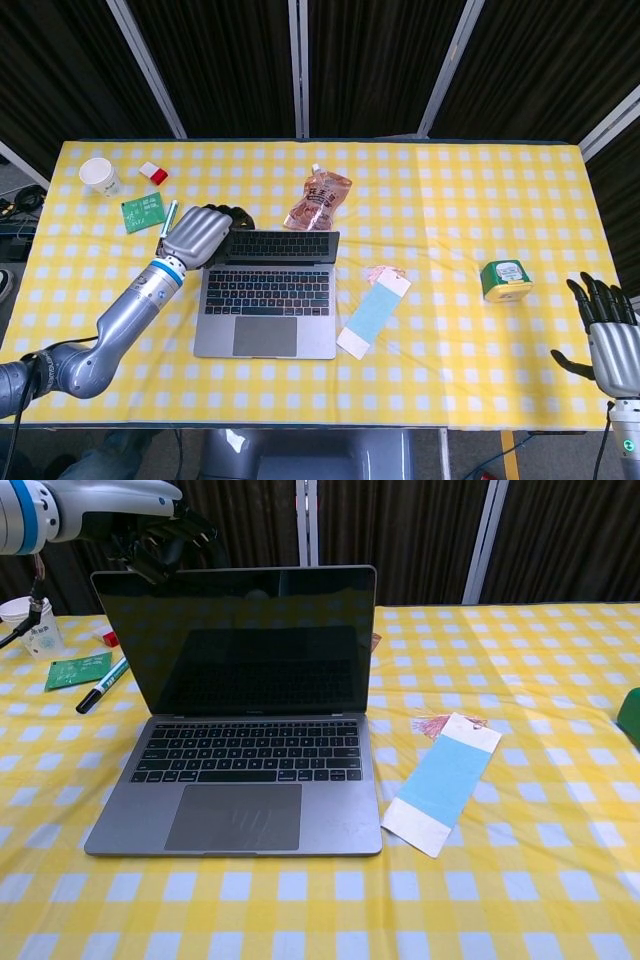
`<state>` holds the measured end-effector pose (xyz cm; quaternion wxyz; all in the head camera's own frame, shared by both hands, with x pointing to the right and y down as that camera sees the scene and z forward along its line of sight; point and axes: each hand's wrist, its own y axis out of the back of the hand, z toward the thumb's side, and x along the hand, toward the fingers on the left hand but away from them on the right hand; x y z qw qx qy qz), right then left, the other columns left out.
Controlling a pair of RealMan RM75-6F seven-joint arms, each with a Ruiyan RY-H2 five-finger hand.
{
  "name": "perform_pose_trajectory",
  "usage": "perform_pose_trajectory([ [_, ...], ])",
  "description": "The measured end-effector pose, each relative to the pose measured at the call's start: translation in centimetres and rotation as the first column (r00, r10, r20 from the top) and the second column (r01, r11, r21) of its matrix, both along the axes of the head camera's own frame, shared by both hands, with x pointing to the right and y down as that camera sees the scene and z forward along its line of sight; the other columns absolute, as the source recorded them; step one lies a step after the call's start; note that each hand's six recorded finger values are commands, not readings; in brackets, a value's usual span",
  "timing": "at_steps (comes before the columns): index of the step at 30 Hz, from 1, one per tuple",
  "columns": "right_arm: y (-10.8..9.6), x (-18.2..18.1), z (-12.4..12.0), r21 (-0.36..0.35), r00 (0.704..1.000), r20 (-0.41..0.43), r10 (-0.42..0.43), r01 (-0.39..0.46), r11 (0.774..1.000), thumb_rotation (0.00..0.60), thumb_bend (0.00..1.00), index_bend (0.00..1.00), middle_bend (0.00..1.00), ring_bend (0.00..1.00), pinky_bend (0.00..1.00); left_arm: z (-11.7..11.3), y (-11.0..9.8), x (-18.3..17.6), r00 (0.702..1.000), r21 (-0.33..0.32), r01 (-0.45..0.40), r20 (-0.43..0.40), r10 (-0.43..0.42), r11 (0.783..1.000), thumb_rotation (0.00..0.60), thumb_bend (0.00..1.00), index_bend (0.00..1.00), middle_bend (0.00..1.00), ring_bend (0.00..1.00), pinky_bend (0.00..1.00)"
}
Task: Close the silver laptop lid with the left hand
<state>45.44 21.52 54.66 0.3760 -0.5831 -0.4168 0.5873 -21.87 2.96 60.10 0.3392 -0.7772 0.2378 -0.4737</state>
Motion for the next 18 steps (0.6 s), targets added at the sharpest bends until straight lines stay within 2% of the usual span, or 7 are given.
perform_pose_trajectory([
  [9, 0.0, -0.2, 0.0, -0.003, 1.0, 0.001, -0.004, 0.004, 1.0, 0.6, 0.0, 0.0, 0.0, 0.0, 0.0, -0.5, 0.8, -0.4, 1.0, -0.019, -0.009, -0.003, 0.009, 1.0, 0.6, 1.0, 0.34, 0.26, 0.26, 0.31],
  [18, 0.1, -0.4, -0.1, -0.005, 1.0, 0.016, -0.008, 0.008, 1.0, 0.6, 0.0, 0.0, 0.0, 0.0, 0.0, -1.0, 2.9, -1.0, 0.997, -0.149, 0.017, -0.072, -0.028, 0.989, 0.6, 1.0, 0.33, 0.26, 0.26, 0.31],
])
